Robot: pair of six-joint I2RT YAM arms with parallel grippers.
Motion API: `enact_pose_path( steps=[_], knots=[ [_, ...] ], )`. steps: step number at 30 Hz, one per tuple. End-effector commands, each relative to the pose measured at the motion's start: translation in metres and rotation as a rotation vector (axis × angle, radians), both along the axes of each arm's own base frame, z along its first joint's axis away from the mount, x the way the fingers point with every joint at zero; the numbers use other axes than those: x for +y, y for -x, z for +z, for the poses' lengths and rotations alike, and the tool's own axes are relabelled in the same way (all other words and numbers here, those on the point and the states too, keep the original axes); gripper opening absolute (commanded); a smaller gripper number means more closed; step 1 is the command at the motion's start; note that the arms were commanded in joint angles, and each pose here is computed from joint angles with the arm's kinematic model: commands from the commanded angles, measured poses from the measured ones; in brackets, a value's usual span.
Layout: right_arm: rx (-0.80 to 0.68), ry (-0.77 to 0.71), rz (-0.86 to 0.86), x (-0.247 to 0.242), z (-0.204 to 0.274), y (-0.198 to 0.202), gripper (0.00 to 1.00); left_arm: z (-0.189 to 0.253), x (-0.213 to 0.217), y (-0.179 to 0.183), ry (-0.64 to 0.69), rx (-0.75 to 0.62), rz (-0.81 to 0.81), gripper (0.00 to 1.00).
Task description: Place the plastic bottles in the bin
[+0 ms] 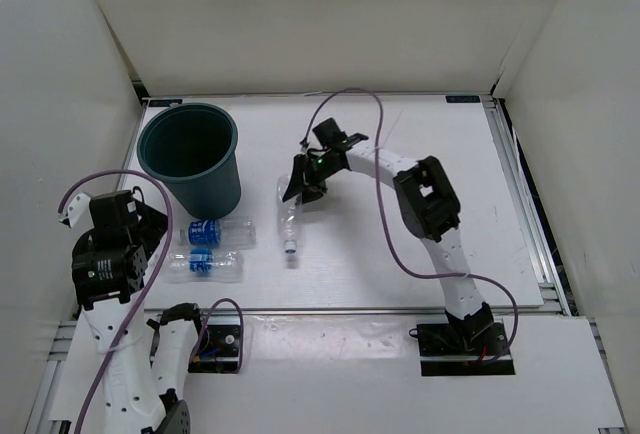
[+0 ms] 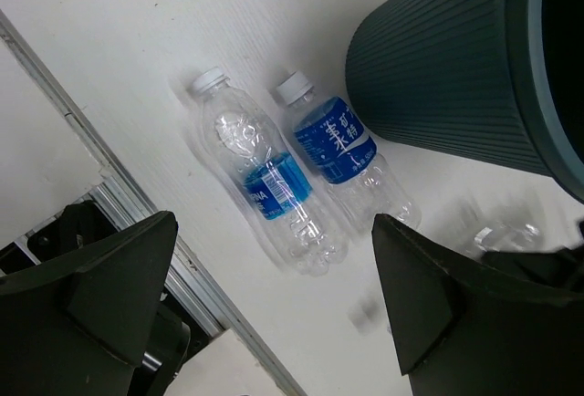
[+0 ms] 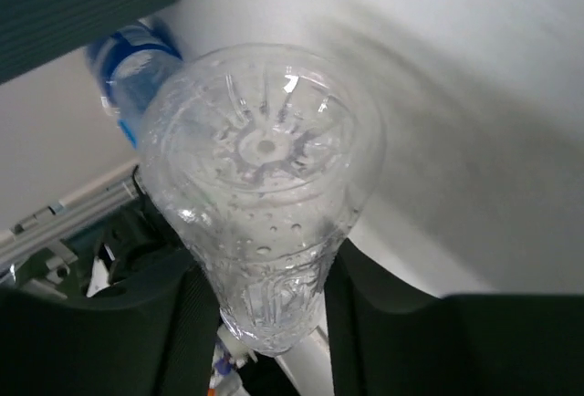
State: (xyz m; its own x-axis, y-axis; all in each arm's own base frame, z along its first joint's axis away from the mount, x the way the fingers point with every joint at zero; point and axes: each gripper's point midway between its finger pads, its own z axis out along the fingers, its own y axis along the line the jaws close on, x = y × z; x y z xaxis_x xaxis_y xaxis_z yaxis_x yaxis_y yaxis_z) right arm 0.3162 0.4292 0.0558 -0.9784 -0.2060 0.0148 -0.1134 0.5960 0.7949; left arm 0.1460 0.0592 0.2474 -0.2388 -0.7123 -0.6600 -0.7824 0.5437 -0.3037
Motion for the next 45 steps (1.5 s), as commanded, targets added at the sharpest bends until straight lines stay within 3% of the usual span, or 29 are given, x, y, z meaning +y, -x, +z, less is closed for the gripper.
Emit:
enact_pose_path(
  steps=[1,3,4,9,11,15,19,20,22,24,26,27,30,31,32,34,41,45],
  knots=[
    [-0.223,-0.088,-0.057,-0.020,0.097,-0.025,0.18,-0.007,0.004,0.013,0.004,0.061,0.057,0.99],
    [-0.355,-0.106,-0.122,-0.030,0.146,-0.039,0.18,-0.008,0.004,0.011,0.013,0.062,0.068,0.99],
    [-0.441,-0.163,-0.150,-0.027,0.188,-0.047,0.16,-0.009,0.002,0.011,0.021,0.061,0.061,0.99],
    [-0.676,-0.405,-0.267,0.006,0.304,-0.079,0.11,-0.014,-0.010,-0.001,0.088,0.047,0.015,0.99],
    [-0.689,-0.449,-0.284,0.028,0.315,-0.087,0.10,-0.023,-0.019,-0.004,0.132,0.087,-0.013,0.99],
    [-0.879,-0.575,-0.329,0.058,0.363,-0.092,0.08,-0.023,-0.026,-0.009,0.173,0.132,-0.049,0.99],
    [-1.129,-0.591,-0.392,0.081,0.381,-0.097,0.08,-0.014,-0.029,-0.014,0.152,0.150,-0.114,0.99],
    [-1.207,-0.611,-0.389,0.092,0.399,-0.082,0.08,-0.011,-0.028,-0.016,0.145,0.152,-0.123,0.99],
    [-1.343,-0.524,-0.450,0.109,0.395,-0.079,0.14,-0.010,-0.031,-0.017,0.124,0.165,-0.175,0.99],
    [-1.517,-0.475,-0.425,0.121,0.385,-0.083,0.45,-0.012,-0.030,-0.018,0.104,0.188,-0.196,0.99],
    [-1.603,-0.389,-0.414,0.126,0.378,-0.086,0.95,-0.011,-0.034,-0.021,0.120,0.184,-0.209,0.99],
    [-1.631,-0.356,-0.420,0.122,0.380,-0.089,1.00,-0.011,-0.036,-0.021,0.127,0.183,-0.215,0.99],
    [-1.684,-0.300,-0.476,0.092,0.416,-0.071,1.00,-0.010,-0.034,-0.022,0.134,0.174,-0.180,0.99],
    [-1.651,-0.236,-0.483,0.087,0.398,-0.071,1.00,-0.010,-0.032,-0.022,0.137,0.168,-0.158,0.99],
    [-1.637,-0.256,-0.521,0.064,0.426,-0.057,1.00,-0.013,-0.032,-0.017,0.142,0.156,-0.134,0.99],
    [-1.568,-0.268,-0.513,0.053,0.427,-0.044,1.00,-0.015,-0.035,-0.016,0.193,0.121,-0.062,0.99],
    [-1.527,-0.224,-0.303,0.022,0.428,0.021,1.00,-0.062,-0.045,-0.016,0.364,0.073,0.146,0.99],
    [-1.482,-0.154,-0.261,-0.005,0.413,0.036,1.00,-0.106,-0.049,-0.010,0.434,0.058,0.238,0.99]
  ],
)
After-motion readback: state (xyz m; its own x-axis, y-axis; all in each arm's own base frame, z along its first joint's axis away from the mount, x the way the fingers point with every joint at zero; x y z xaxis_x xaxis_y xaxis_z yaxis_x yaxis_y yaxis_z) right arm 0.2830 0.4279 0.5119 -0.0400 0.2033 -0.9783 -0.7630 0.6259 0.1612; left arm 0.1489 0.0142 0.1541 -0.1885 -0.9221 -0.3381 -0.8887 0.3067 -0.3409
